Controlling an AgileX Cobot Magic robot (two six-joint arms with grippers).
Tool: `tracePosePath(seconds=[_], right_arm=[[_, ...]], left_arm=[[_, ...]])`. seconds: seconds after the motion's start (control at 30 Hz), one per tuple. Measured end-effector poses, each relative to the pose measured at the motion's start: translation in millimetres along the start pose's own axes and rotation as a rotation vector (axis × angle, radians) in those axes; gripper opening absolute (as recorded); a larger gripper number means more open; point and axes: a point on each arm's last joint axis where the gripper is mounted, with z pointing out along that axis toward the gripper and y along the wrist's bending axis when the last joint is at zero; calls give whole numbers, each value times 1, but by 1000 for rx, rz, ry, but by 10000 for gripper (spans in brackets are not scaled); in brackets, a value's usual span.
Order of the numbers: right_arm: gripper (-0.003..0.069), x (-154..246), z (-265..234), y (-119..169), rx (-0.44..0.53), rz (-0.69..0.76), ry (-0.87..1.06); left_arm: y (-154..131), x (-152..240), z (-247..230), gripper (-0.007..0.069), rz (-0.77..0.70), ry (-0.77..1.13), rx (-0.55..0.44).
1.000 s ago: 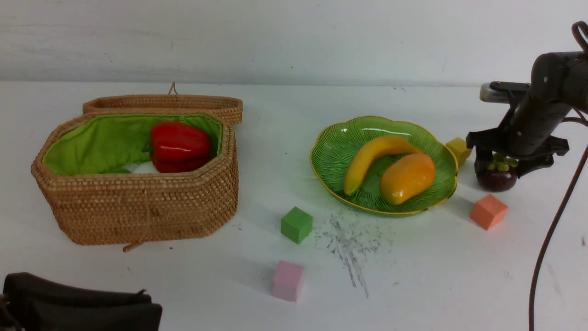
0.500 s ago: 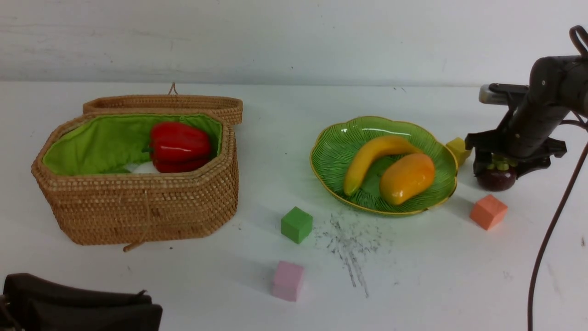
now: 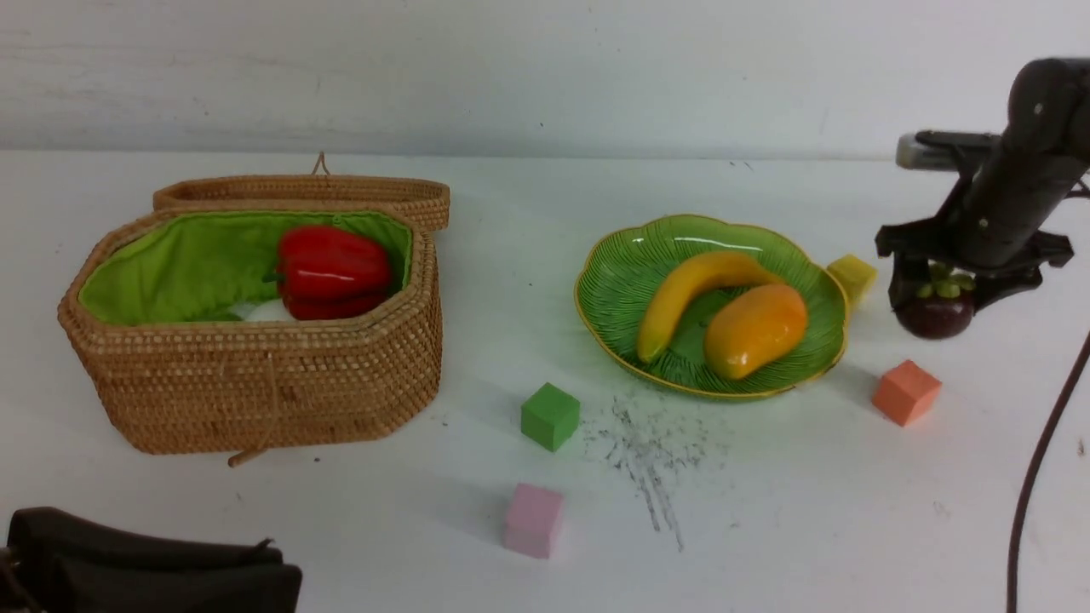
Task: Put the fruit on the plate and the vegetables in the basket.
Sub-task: Use the right arm to grab a mangosteen and put it into the right plate
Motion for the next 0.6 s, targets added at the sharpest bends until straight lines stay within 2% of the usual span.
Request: tracePosePath(seconds=[0.1, 0.27, 0.37, 0.53, 0.6], right_arm=[[561, -3, -39, 9, -40, 5, -58], [561, 1, -76, 59, -214, -62, -123], [561, 4, -70, 106, -320, -149, -155], [561, 8, -35, 159, -378, -215, -212], [561, 9, -21, 171, -384, -224, -231]], left_arm=[[1, 0, 0, 51, 10, -3, -8], [2, -1, 0, 51, 31, -9, -23], [2, -1, 0, 51, 35, -10, -26], [2, -1, 0, 51, 35, -10, -27], [2, -1, 0, 51, 36, -10, -27]])
